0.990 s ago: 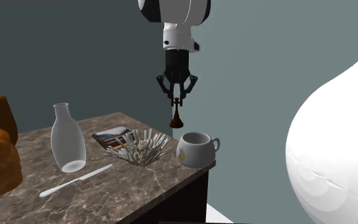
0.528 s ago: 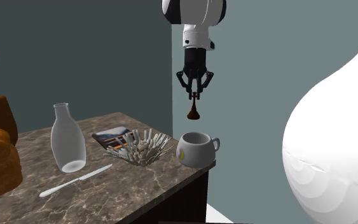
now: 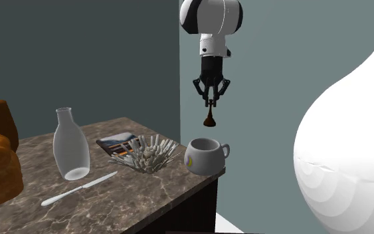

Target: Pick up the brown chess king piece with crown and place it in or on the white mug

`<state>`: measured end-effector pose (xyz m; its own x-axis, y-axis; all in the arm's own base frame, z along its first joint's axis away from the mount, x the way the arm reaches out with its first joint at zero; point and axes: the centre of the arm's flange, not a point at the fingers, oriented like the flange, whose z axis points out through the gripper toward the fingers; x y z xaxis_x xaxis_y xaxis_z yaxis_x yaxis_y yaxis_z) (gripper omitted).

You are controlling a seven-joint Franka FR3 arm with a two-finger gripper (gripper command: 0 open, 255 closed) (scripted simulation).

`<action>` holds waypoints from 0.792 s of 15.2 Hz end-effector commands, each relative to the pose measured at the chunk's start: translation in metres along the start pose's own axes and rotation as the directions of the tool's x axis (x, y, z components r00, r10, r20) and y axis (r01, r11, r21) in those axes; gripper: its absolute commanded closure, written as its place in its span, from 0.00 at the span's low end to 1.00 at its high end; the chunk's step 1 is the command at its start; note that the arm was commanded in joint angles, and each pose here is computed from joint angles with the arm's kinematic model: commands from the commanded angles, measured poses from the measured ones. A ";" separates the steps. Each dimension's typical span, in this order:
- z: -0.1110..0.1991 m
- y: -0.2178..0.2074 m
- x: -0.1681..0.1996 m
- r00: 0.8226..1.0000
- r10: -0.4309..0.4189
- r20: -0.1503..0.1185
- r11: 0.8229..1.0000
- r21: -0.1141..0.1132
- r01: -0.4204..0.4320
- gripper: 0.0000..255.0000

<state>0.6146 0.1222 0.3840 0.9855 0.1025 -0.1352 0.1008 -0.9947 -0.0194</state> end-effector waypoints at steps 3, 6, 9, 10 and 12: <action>0.021 0.000 0.002 1.000 0.000 0.000 1.000 0.000 0.000 1.00; 0.037 0.001 0.004 1.000 0.000 0.000 1.000 0.000 0.000 1.00; 0.053 0.001 0.007 1.000 0.000 0.000 1.000 0.000 0.000 1.00; 0.058 0.001 0.007 1.000 0.000 0.000 1.000 0.000 0.000 1.00; 0.068 0.001 0.009 1.000 0.000 0.000 1.000 0.000 0.000 1.00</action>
<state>0.6137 0.1211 0.3212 0.9855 0.1028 -0.1354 0.1011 -0.9947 -0.0195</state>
